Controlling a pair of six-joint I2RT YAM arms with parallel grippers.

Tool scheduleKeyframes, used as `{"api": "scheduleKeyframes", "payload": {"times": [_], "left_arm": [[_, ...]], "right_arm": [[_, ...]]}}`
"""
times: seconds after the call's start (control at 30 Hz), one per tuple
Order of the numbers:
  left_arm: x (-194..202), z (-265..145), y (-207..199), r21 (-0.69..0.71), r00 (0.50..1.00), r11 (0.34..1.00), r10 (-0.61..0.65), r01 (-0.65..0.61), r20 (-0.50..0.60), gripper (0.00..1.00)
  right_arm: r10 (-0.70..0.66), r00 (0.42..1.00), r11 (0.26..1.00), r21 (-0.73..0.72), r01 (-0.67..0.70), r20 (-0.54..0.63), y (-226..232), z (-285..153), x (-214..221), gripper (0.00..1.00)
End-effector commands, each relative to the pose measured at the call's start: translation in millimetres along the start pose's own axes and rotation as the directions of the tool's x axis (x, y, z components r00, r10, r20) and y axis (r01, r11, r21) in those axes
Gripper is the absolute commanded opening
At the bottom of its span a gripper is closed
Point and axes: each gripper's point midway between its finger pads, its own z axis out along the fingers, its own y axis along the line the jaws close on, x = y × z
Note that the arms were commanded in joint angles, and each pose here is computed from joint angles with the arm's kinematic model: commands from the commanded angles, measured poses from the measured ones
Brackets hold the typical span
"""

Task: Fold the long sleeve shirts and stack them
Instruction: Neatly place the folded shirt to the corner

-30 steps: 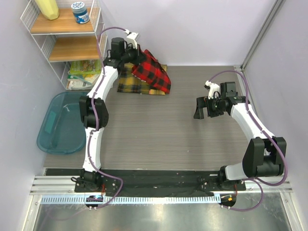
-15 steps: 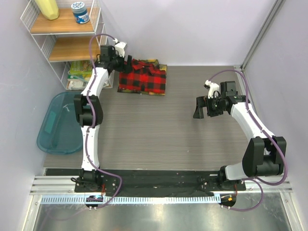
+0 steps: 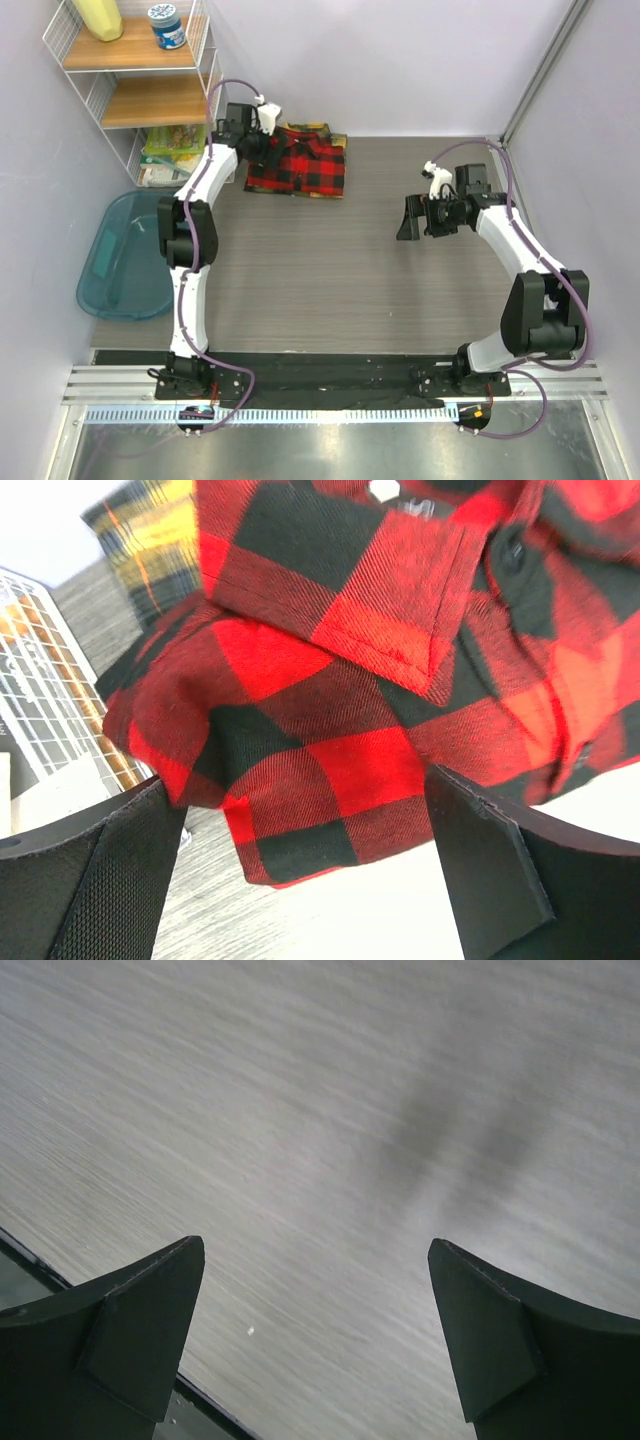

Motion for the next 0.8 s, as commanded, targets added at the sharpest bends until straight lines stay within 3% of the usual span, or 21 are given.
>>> {"api": "scheduleKeyframes", "payload": {"times": [0.0, 0.2, 0.37, 0.4, 0.43, 0.53, 0.7, 0.77], "left_arm": [[-73, -50, 2, 0.015, 0.979, 0.999, -0.049, 0.047, 0.198, 0.98], [-97, -66, 2, 0.022, 0.964, 0.997, -0.08, 0.077, 0.255, 1.0], [-122, -72, -1, 0.033, 0.926, 0.998, -0.058, 0.049, 0.374, 0.99], [-127, -73, -1, 0.029, 0.922, 0.999, -0.052, 0.044, 0.385, 0.95], [-119, -56, -2, 0.035, 0.933, 0.998, -0.06, 0.051, 0.356, 0.94], [-121, -49, 8, 0.003, 0.942, 0.998, -0.065, 0.067, 0.329, 0.87], [-75, -20, 1, 0.022, 0.975, 0.995, -0.098, 0.096, 0.199, 0.82], [-65, -22, -6, 0.056, 0.983, 0.997, -0.07, 0.061, 0.171, 0.85]], "right_arm": [[-0.02, 0.981, 0.997, -0.074, 0.035, 0.193, 7, 3, -79, 1.0], [0.056, 0.921, 0.986, -0.167, 0.01, 0.386, -2, 29, -205, 1.0], [0.215, 0.874, 0.954, -0.286, -0.092, 0.436, -10, 80, -269, 1.0], [0.203, 0.848, 0.953, -0.298, -0.056, 0.49, -4, 76, -294, 0.99], [0.237, 0.854, 0.946, -0.309, -0.096, 0.462, -16, 106, -290, 0.97], [0.28, 0.831, 0.931, -0.346, -0.113, 0.481, -13, 139, -305, 0.92], [0.295, 0.827, 0.917, -0.384, -0.104, 0.48, 1, 174, -301, 0.87], [0.32, 0.831, 0.901, -0.416, -0.119, 0.456, 6, 182, -295, 0.85]]}}
